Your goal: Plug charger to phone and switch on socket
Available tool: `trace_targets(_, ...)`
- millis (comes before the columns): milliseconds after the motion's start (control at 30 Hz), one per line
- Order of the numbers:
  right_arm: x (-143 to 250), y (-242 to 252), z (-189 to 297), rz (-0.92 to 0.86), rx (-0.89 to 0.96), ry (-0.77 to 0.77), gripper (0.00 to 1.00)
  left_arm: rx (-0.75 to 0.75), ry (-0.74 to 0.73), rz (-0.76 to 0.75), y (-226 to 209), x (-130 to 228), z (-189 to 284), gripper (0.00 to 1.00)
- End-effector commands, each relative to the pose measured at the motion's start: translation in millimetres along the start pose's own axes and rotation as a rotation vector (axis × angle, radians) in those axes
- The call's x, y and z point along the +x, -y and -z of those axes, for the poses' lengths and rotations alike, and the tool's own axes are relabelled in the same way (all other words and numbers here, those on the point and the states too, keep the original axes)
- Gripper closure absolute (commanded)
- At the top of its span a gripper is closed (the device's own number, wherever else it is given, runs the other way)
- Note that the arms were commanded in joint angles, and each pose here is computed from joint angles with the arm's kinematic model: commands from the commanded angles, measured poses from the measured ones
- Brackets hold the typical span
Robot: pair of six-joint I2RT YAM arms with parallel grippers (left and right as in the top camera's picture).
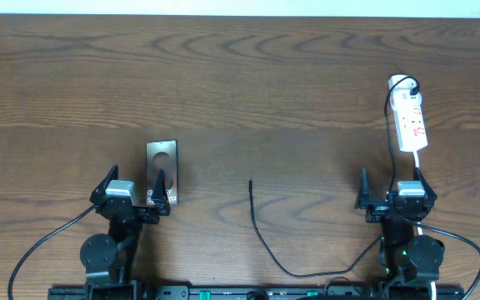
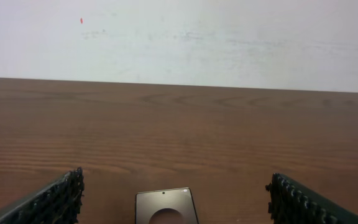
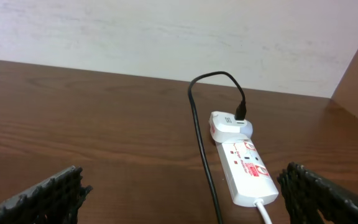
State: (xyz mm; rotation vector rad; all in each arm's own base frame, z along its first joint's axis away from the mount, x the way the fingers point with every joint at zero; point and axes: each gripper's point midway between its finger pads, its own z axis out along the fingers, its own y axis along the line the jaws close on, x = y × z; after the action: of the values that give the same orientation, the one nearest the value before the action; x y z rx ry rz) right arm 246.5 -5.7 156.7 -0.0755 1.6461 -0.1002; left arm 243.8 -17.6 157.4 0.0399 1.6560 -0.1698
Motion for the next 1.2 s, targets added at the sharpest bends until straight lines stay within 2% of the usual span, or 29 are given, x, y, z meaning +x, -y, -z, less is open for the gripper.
trace_targets(0,0.2,-2.5,0.2,-0.006,-0.012,0.001,0.01,0.039,-0.048,0.012,6.4,14.9,-0.3,0.07)
trace_targets(1067,0.2,-2.5,0.2,-0.006,-0.012,0.001,0.01,0.038,-0.048,0.011,6.2,14.8,-0.3,0.07)
trace_targets(1167,0.2,-2.5,0.2,-0.006,-0.012,0.001,0.01,-0.011,-0.046,0.000,-2.2,14.6,-0.4,0.07)
